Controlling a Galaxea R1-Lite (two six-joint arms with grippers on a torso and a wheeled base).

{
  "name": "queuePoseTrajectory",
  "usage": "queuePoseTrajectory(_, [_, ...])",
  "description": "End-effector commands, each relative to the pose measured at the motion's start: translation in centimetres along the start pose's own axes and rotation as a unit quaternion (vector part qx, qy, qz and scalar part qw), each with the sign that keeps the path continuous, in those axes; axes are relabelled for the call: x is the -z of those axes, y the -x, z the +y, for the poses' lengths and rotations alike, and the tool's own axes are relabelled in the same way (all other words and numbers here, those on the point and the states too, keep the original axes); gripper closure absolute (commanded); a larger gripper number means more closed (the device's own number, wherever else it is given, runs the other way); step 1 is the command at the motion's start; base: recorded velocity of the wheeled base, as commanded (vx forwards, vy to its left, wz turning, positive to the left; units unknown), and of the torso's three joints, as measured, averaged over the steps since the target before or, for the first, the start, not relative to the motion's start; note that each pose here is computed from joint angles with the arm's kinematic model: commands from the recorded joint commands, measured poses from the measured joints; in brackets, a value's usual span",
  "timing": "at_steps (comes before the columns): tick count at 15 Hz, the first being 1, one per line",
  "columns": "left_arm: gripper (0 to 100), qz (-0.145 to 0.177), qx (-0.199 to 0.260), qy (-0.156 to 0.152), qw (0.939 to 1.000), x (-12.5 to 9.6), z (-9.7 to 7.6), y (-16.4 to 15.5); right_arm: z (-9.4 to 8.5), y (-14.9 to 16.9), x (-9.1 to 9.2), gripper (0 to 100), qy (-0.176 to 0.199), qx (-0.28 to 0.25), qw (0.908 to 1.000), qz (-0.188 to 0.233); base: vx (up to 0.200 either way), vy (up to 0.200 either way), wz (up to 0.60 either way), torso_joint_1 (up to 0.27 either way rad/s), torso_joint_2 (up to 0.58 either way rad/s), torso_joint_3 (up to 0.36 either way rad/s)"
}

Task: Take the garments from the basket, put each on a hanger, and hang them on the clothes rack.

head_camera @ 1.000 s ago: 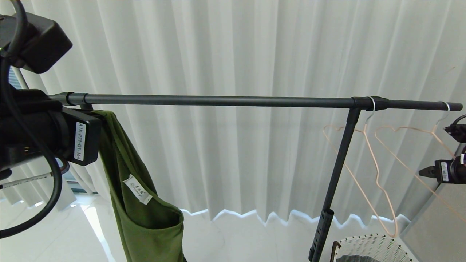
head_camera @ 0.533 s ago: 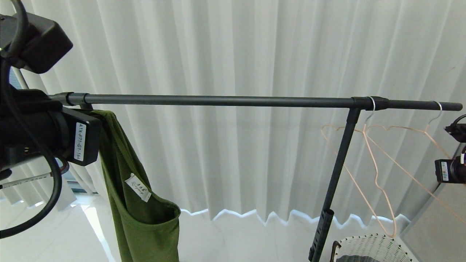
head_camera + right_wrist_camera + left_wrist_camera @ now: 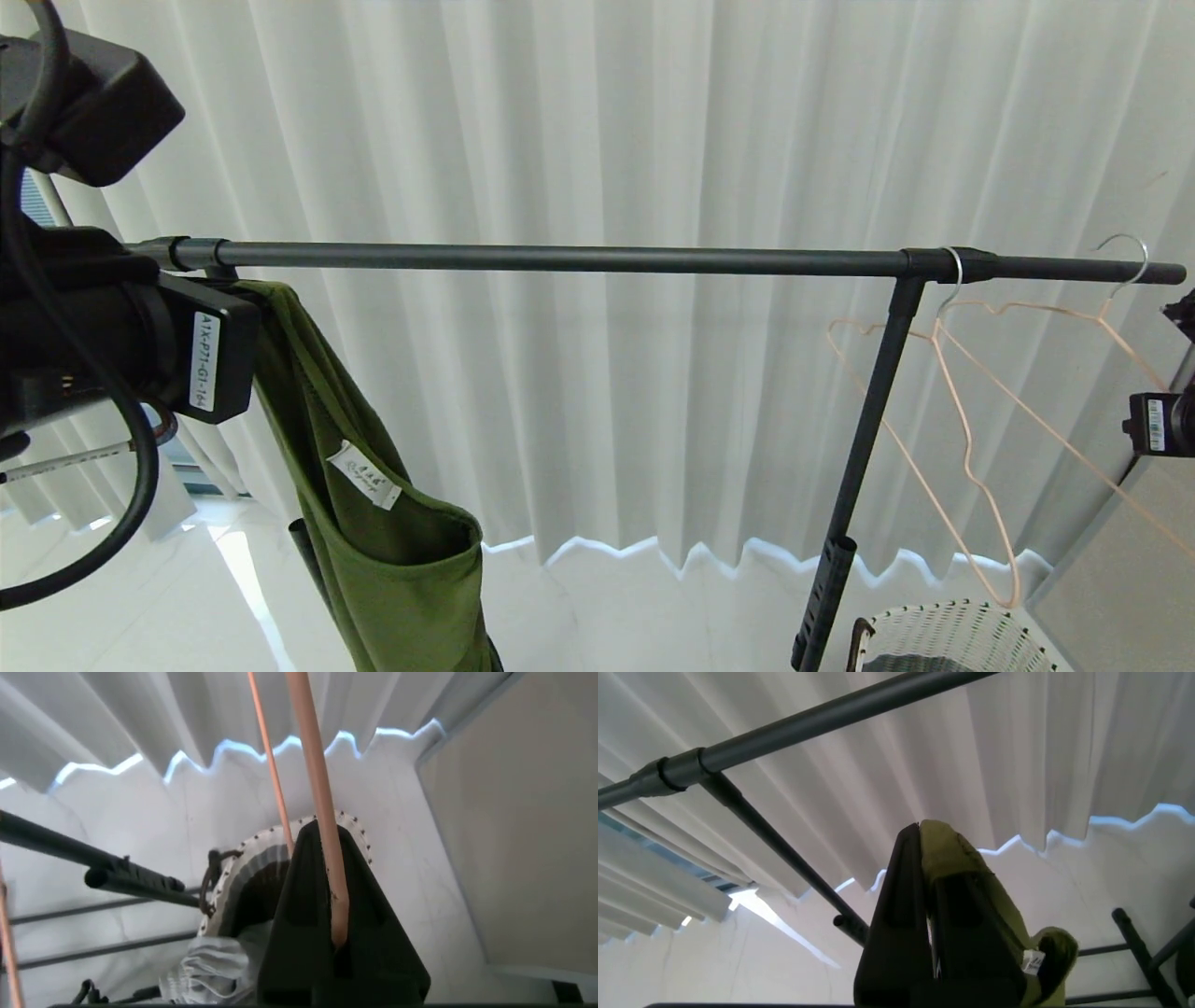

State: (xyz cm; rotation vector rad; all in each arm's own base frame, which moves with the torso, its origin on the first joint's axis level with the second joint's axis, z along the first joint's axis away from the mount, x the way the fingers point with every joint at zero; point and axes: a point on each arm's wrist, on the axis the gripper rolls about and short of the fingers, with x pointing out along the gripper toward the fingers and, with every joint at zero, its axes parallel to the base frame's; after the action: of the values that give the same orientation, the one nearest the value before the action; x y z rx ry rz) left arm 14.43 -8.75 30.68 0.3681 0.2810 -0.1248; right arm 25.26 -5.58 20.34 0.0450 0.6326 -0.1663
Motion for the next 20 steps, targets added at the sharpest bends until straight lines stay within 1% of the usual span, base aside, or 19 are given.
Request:
queuePoseTrajectory(1, [100, -0.003, -0.001, 0.002, 1.0, 0.0, 0.0, 0.0, 0.1, 1.8, -0.2, 100, 0.002, -0.001, 0.9997, -0.025, 0.0, 0.0, 0.0, 0.0, 0.0, 0.0])
queuePoseTrajectory(4, [100, -0.005, -0.002, 0.003, 1.0, -0.1, 0.0, 0.0, 0.1, 4.0, 0.0, 100, 0.003, 0.001, 0.9989, -0.048, 0.0, 0.0, 0.0, 0.0, 0.0, 0.0])
queuePoseTrajectory(6, [100, -0.005, -0.002, 0.003, 1.0, -0.1, 0.0, 0.0, 0.3, 5.7, 1.1, 100, 0.005, 0.001, 0.9983, -0.058, 0.0, 0.0, 0.0, 0.0, 0.0, 0.0])
queuePoseTrajectory(8, [100, -0.005, -0.002, 0.003, 1.0, -0.1, 0.0, 0.0, 0.3, 6.7, 2.0, 100, 0.007, 0.002, 0.9981, -0.061, 0.0, 0.0, 0.0, 0.0, 0.0, 0.0])
queuePoseTrajectory(9, [100, -0.004, -0.003, 0.003, 1.0, -0.1, 0.0, 0.0, 0.4, 7.7, 3.0, 100, 0.007, 0.003, 0.9984, -0.056, 0.0, 0.0, 0.0, 0.0, 0.0, 0.0])
queuePoseTrajectory(11, [100, -0.003, -0.005, 0.003, 1.0, -0.1, 0.1, -0.1, 0.5, 8.8, 4.2, 100, 0.007, 0.004, 0.9991, -0.041, 0.0, 0.0, 0.0, 0.0, 0.0, 0.0])
queuePoseTrajectory(12, [100, -0.003, -0.01, 0.004, 0.9999, -0.1, 0.1, -0.1, 0.5, 9.1, 4.6, 100, 0.007, 0.004, 0.9994, -0.034, -0.2, 0.0, 0.0, 0.002, 0.01, 0.007])
queuePoseTrajectory(14, [100, -0.001, -0.013, 0.003, 0.9999, -0.1, 0.1, -0.1, 0.5, 9.3, 4.9, 100, 0.007, 0.007, 0.9996, -0.028, -0.2, 0.0, 0.0, 0.012, 0.0, 0.002])
queuePoseTrajectory(17, [100, -0.002, -0.013, 0.004, 0.9999, -0.1, 0.1, -0.1, 0.5, 9.3, 5.1, 100, 0.007, 0.006, 0.9998, -0.018, -0.2, 0.0, 0.0, -0.006, 0.0, 0.005])
queuePoseTrajectory(20, [100, -0.001, -0.013, 0.003, 0.9999, 0.0, 0.1, -0.1, 0.5, 9.3, 5.2, 100, 0.009, 0.006, 0.9998, -0.017, -0.2, 0.0, 0.0, -0.001, 0.0, 0.002])
